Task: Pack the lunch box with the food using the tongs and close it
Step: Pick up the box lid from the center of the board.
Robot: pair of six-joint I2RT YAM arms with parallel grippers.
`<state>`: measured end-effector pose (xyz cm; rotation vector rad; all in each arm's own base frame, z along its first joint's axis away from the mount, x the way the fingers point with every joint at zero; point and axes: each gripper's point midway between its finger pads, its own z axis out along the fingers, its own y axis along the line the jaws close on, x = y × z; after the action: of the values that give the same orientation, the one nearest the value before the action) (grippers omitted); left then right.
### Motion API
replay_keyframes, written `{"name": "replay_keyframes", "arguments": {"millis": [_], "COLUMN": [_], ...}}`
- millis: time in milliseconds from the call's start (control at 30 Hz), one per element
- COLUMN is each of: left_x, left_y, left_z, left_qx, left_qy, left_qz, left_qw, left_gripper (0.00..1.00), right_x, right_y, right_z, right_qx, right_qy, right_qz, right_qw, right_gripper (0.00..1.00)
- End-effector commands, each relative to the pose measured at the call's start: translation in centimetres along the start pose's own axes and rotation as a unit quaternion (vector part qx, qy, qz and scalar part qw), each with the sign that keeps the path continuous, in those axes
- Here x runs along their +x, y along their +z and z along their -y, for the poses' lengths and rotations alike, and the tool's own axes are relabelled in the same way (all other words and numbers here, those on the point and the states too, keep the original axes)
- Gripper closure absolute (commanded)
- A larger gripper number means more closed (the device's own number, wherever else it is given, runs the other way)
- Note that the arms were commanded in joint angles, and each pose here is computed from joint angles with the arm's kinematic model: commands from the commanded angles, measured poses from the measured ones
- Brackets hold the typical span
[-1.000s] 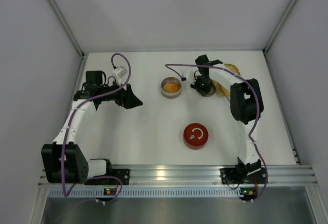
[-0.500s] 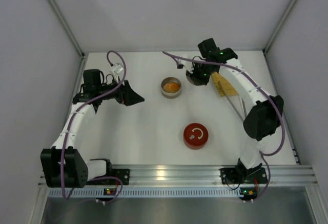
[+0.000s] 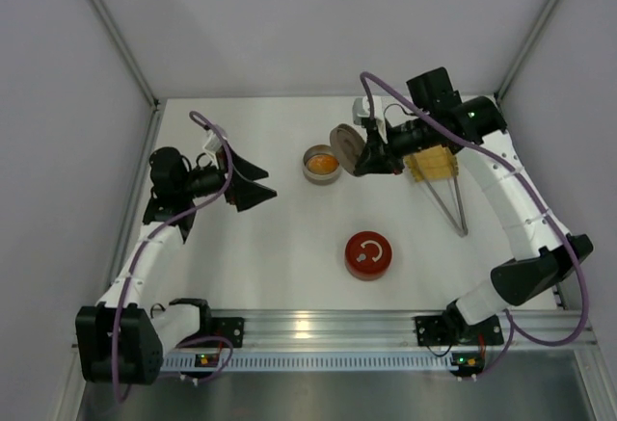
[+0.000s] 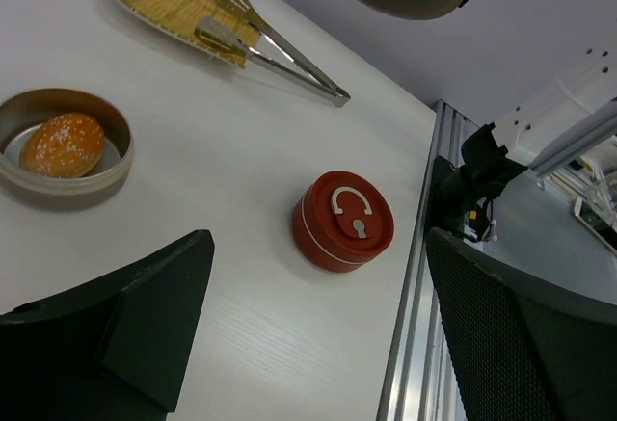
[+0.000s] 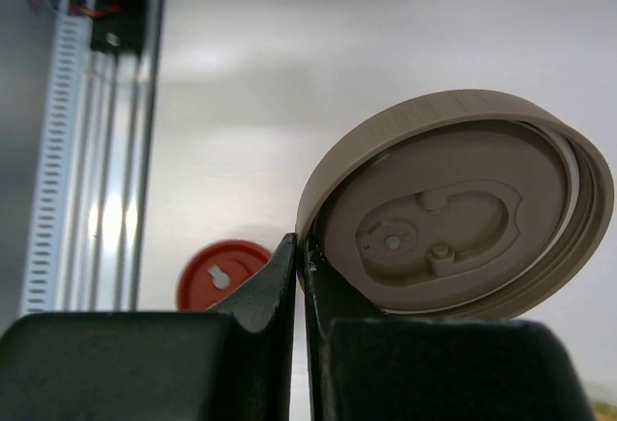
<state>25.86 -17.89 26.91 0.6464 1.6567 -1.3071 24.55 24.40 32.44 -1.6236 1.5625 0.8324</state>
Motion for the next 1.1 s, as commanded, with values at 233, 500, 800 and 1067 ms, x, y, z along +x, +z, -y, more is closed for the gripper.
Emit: {"name": "replay_keyframes", "arguments": {"millis": [233,500,800,1067], "left_x": [0.7,-1.5,-2.3,-0.7], "left_y": [-0.7,-2.2,-0.3,1.5], "left_z": [3.2,5.5,7.6,7.6], "left_qx": [0.094,0.113,0.161,0.144], "left_qy": [0.180,0.419,0.440,0.493], "left_qz": [-0.069,-0.098,-0.089,-0.193], "left_qw": [0.977,0.896,0.879,0.836], "left_gripper": [0.07,0.02,0.02,0.05], "right_x": [-3.7,-1.6,-1.5,-0.5], "right_y": [2.0,3.6,4.7,6.1], "right_z": [-6.7,-10.6,-13.7,-13.8], "right_qx": [-0.205,-0.278,-0.322,-0.333], "right_qy": [0.150,0.181,0.170,0.199], "right_qz": [0.126,0.091,0.056,0.038], "right_qw": [0.959,0.939,0.930,0.921], "right_gripper": [1.00,1.00,1.00,1.00]}}
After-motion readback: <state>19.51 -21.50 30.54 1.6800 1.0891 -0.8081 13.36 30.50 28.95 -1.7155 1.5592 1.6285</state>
